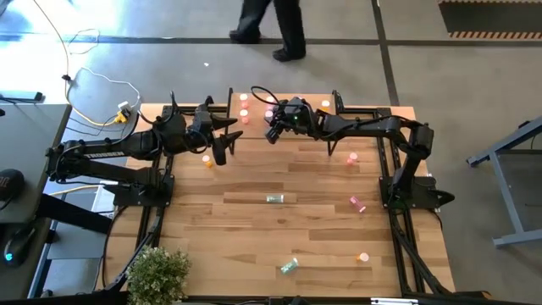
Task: Pick and place medicine bottles onto shelf by color
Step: Put the left violet pill bottle on the shelf aligned with the other violet pill bottle
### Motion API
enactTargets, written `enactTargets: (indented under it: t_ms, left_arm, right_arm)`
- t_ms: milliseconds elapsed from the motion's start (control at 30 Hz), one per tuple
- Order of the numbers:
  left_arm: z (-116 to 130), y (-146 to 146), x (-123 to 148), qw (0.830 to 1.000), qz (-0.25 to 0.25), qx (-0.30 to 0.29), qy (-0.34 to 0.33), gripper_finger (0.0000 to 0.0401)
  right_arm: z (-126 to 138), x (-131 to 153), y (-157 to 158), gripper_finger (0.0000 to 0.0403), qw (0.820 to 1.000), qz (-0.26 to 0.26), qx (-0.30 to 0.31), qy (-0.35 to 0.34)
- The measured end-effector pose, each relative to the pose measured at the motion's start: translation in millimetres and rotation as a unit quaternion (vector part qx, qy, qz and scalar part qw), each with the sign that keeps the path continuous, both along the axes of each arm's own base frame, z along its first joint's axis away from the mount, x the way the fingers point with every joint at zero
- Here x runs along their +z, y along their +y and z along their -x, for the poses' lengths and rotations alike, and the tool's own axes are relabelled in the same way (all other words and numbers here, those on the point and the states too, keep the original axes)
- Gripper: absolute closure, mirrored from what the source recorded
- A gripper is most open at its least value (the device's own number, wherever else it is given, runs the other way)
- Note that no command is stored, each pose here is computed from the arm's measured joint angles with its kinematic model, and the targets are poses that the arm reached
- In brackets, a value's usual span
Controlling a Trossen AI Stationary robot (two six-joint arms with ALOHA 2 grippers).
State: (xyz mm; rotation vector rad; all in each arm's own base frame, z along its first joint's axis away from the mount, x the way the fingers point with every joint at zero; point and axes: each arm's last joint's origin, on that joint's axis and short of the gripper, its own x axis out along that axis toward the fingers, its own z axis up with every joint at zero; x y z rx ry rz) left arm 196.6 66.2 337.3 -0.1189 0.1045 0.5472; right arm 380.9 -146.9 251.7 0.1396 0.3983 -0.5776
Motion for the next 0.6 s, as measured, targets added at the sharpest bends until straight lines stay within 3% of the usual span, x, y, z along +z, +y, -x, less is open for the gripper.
enactTargets:
  t_ms: [467,600]
  left_arm:
    - [0.0,0.0,0.0,1.0,0.0,0.0,0.0,0.019]
    - [0.0,0.0,0.0,1.0,0.0,0.0,0.0,0.019]
  right_arm:
    - [-0.3,0.1,0.4,0.0269,1.0,-0.004,0.008,-0.002]
    - [-0.3,0.1,0.5,0.0252,1.0,-0.006,0.008,-0.003]
